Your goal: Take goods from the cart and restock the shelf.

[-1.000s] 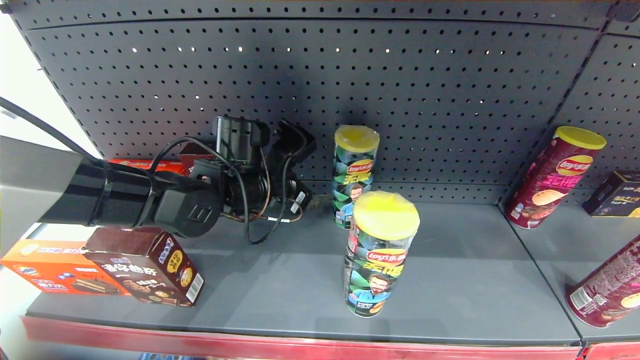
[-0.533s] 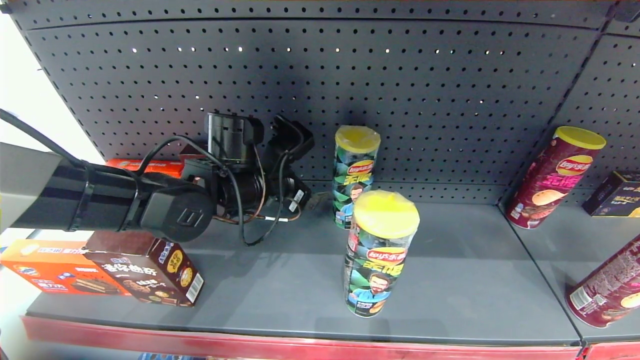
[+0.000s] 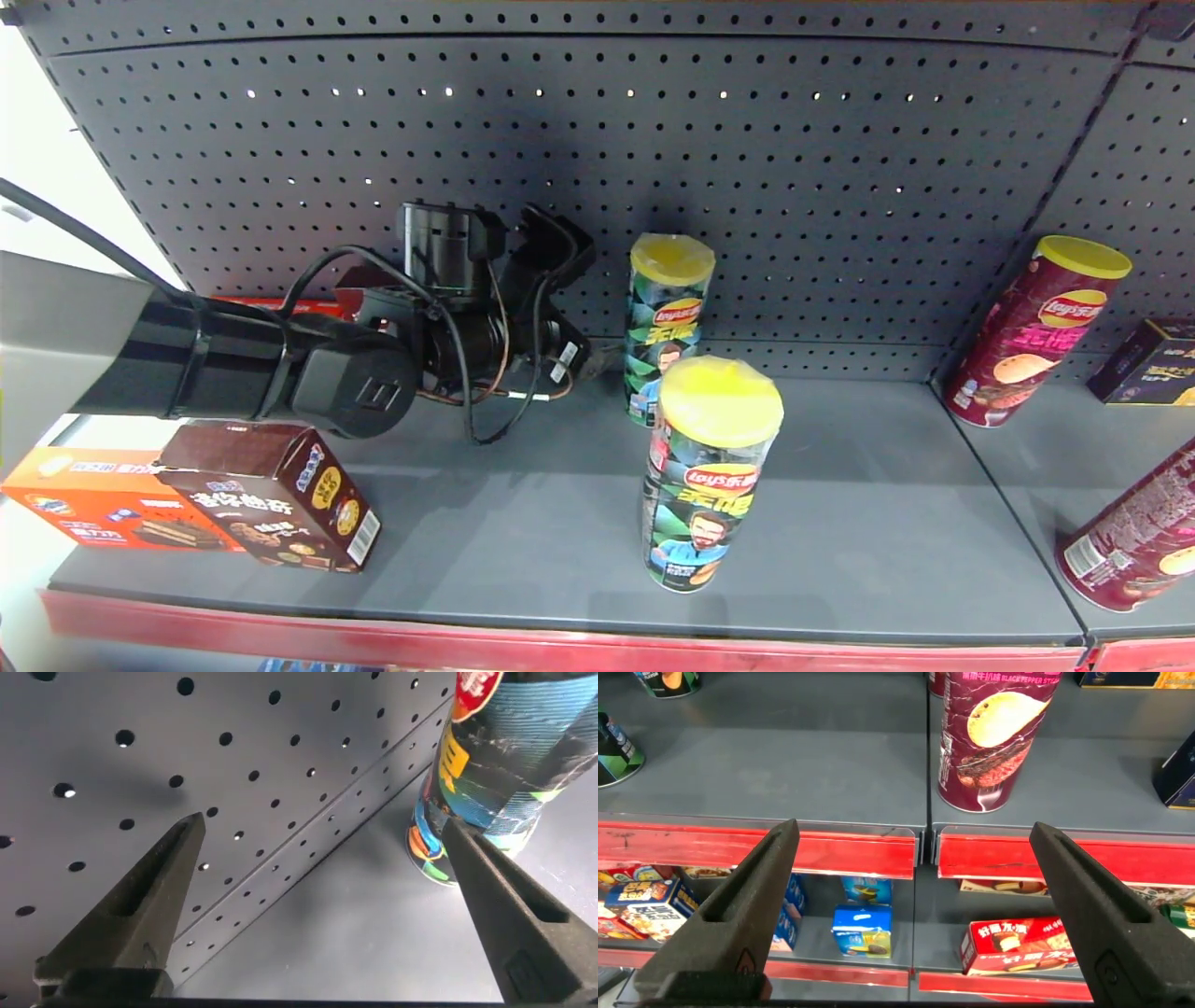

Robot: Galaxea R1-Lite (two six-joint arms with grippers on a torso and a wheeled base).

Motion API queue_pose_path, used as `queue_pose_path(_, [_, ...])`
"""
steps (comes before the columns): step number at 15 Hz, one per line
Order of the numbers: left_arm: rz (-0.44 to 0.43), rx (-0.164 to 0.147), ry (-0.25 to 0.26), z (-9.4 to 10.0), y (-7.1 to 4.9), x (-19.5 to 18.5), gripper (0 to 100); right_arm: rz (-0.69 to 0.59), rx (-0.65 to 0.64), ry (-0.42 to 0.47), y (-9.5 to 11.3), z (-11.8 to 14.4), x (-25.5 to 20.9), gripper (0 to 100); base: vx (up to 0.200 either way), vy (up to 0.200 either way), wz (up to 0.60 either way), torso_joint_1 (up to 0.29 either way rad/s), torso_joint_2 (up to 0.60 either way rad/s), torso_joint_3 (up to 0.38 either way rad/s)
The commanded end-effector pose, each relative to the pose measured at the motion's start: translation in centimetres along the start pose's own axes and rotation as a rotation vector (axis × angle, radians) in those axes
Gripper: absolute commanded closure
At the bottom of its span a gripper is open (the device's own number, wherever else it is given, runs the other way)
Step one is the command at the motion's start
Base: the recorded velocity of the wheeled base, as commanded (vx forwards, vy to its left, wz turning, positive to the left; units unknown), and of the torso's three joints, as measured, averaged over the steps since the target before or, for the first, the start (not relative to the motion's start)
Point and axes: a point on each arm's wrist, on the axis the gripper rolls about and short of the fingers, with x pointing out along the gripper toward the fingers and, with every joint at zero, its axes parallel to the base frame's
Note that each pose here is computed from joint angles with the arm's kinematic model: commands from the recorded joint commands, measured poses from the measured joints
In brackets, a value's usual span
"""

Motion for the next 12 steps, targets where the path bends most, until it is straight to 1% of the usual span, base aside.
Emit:
queue_pose_path(1, [-0.001,0.0,0.002,-0.1,0.0,0.2,0,0.001,0.0,0.001,0.0,0.0,0.0,0,0.0,0.0,0.0,0.0,0.0,0.0])
queue_pose_path(8, [0.012,-0.002,0.004,-0.1,0.1,0.4,0,0.001,0.0,0.001,0.0,0.0,0.0,0,0.0,0.0,0.0,0.0,0.0,0.0])
queue_pose_path(9, [0.024,-0.004,-0.006,0.3,0.5,-0.1,0,0.001,0.0,0.001,0.0,0.0,0.0,0,0.0,0.0,0.0,0.0,0.0,0.0])
queue_pose_path(10, [0.048,-0.035,-0.048,1.7,1.1,-1.5,0,0.001,0.0,0.001,0.0,0.0,0.0,0,0.0,0.0,0.0,0.0,0.0,0.0])
queue_pose_path(11, [0.077,-0.056,-0.065,2.4,1.6,-2.5,0,0.001,0.0,0.001,0.0,0.0,0.0,0,0.0,0.0,0.0,0.0,0.0,0.0])
queue_pose_path(12, [0.113,-0.061,-0.085,3.2,2.5,-4.0,0,0.001,0.0,0.001,0.0,0.0,0.0,0,0.0,0.0,0.0,0.0,0.0,0.0])
